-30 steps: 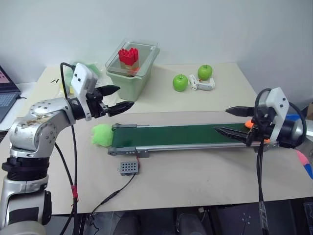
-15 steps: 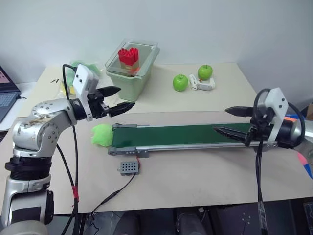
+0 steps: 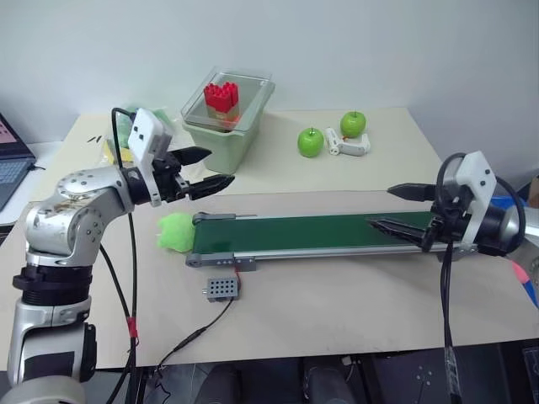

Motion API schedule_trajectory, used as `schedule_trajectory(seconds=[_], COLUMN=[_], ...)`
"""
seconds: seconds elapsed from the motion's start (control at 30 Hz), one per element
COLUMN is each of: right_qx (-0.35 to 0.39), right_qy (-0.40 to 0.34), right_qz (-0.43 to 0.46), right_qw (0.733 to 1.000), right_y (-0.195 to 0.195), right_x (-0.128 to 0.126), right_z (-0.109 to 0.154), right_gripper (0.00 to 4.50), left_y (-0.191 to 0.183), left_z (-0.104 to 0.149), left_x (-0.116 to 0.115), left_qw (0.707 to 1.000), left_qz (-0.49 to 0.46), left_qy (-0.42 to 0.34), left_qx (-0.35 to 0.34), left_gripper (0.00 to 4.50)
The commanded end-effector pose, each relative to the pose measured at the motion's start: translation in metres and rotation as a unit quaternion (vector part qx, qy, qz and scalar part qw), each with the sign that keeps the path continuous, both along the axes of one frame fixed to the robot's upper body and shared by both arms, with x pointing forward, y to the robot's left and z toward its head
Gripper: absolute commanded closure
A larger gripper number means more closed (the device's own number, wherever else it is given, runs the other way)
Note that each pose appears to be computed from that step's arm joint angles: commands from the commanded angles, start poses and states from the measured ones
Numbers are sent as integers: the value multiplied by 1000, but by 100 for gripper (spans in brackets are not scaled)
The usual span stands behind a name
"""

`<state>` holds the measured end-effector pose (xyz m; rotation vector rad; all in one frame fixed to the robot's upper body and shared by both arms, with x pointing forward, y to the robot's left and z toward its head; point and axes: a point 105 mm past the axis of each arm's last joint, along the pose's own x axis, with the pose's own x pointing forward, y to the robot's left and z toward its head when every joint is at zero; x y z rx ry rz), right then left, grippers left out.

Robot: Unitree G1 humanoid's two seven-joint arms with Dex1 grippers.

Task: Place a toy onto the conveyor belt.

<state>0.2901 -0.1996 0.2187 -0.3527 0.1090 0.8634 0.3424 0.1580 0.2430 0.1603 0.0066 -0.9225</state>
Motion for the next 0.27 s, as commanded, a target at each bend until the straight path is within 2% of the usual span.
schedule_trajectory(seconds=[0.03, 0.27], right_qx=[-4, -4], right_qy=[-28, -29], right_qz=[-1, 0], right_qw=[1000, 1000], right_y=[-2, -2], right_x=[-3, -3], right_z=[15, 15], right_gripper=[0, 0], left_y=[-4, -3], left_z=[15, 14], left_x=[-1, -1], left_qw=[1000, 1000], left_qz=[-9, -10], left_qy=[-27, -29], left_qx=[-3, 3], left_gripper=[2, 2])
